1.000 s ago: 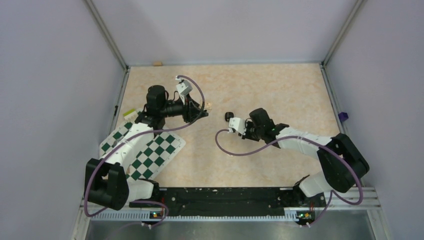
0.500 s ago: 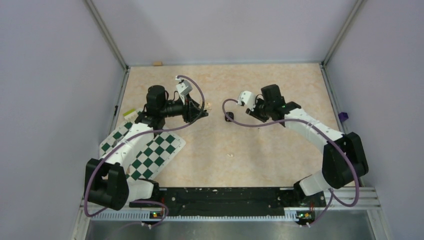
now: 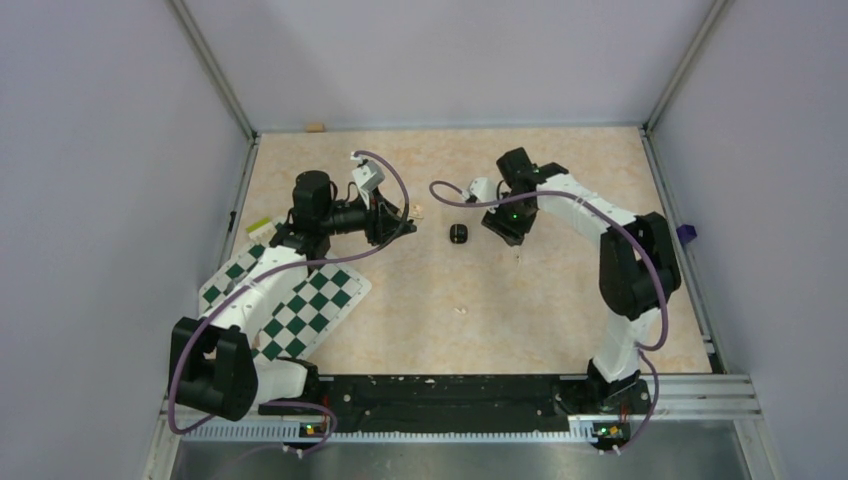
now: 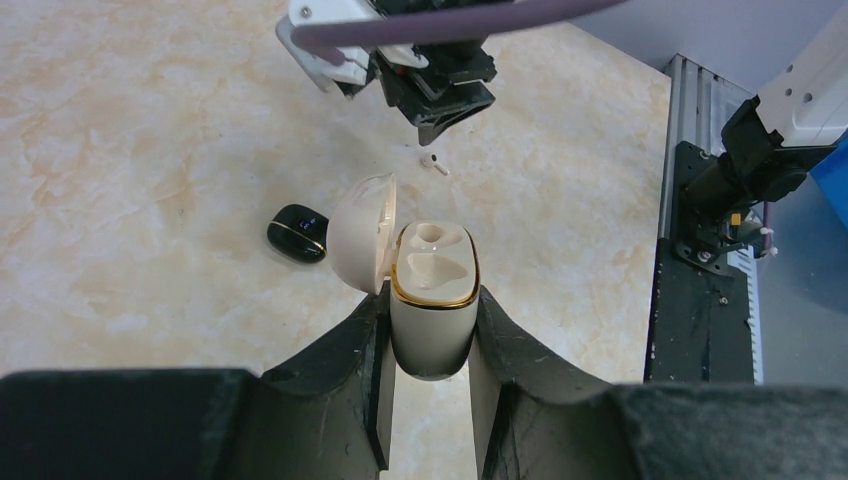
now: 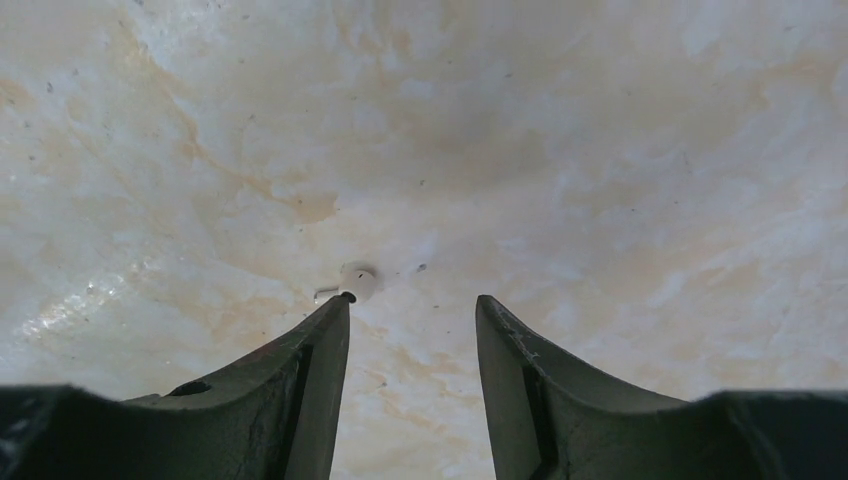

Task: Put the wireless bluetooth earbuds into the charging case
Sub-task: Pick up the earbud from the center of the board.

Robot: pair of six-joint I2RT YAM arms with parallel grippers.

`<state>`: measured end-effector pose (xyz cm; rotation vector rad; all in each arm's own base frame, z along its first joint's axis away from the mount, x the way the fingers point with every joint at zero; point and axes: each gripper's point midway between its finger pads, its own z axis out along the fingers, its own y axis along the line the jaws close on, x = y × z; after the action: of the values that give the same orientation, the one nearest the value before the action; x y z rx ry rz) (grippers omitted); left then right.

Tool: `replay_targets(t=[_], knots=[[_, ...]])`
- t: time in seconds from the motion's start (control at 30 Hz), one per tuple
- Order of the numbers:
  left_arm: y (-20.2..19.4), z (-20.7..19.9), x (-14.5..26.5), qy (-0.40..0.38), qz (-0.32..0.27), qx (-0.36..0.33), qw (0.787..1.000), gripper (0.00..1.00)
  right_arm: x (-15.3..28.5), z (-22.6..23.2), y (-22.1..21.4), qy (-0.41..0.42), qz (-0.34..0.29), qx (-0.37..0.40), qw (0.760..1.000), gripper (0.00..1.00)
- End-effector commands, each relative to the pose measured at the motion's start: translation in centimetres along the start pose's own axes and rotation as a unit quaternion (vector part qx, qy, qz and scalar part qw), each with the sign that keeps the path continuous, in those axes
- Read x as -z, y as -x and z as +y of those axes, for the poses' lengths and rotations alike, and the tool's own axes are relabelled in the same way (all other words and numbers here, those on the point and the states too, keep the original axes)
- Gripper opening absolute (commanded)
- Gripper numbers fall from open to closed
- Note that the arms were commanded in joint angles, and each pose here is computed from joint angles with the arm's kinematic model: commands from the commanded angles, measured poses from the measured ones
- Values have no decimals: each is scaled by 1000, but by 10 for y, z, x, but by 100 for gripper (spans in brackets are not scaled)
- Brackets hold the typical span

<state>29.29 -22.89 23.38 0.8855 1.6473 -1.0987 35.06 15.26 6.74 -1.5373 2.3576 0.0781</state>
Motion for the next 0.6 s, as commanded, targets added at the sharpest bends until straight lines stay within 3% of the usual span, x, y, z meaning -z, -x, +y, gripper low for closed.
replay_targets(t=[0.0,0.27,0.57], knots=[[12,-2,1,-2,-20,-29,999,0,12,7,4,16,35,-25,999,50],[13,-2,2,-2,-21,-30,999,0,-13,18,-17,31,141,-21,989,51],[14,-2,2,-1,-21,-31,999,0,-22,24,-17,49,156,-54,985,50]])
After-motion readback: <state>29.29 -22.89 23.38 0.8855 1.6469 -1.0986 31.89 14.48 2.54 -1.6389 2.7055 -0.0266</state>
